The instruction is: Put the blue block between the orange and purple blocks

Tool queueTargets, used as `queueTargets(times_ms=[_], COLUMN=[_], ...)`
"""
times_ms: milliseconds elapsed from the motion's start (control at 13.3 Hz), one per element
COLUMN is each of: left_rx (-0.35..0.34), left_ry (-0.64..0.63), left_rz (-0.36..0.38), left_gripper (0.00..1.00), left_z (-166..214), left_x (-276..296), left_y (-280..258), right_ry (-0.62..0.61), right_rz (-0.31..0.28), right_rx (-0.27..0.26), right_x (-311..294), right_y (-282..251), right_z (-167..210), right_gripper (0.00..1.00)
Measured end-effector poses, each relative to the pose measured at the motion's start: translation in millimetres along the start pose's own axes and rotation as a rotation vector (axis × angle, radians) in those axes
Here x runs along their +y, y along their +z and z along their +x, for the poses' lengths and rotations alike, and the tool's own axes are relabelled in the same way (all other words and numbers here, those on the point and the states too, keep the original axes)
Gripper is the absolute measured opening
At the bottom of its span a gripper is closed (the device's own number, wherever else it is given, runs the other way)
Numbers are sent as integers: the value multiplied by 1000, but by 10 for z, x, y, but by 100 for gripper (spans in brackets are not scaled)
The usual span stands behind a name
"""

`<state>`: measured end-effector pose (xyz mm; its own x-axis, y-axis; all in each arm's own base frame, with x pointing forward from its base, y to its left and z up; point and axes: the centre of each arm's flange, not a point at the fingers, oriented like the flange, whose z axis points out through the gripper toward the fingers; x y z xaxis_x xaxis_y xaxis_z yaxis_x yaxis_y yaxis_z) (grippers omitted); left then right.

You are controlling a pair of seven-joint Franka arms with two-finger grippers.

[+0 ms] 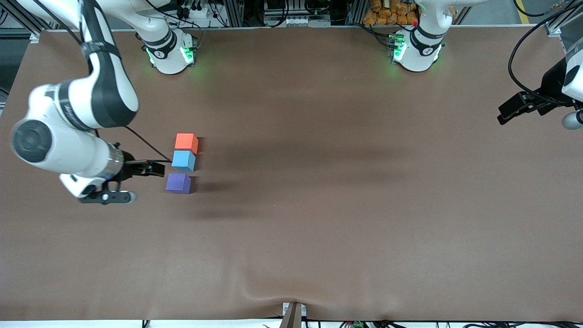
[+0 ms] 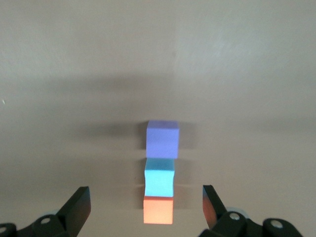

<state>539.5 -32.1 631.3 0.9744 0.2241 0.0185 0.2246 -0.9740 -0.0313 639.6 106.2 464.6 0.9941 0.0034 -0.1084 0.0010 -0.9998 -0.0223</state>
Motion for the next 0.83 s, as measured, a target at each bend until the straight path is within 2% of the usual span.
queueTargets(times_ms=[301,677,828], left_rx=[0,0,0], left_ry=[0,0,0], left_rz=[0,0,0], left_gripper=[100,100,100], left_z=[0,0,-1], left_x=[0,-1,-1], left_y=[-1,-2,-2], right_ry=[19,55,64], right_rz=[-10,-13,-7], right_rx=[64,50,83], right_x=[159,436,512], right_y=[-699,-1312,-1654], right_z=[7,-215,-410], right_gripper=[100,100,100])
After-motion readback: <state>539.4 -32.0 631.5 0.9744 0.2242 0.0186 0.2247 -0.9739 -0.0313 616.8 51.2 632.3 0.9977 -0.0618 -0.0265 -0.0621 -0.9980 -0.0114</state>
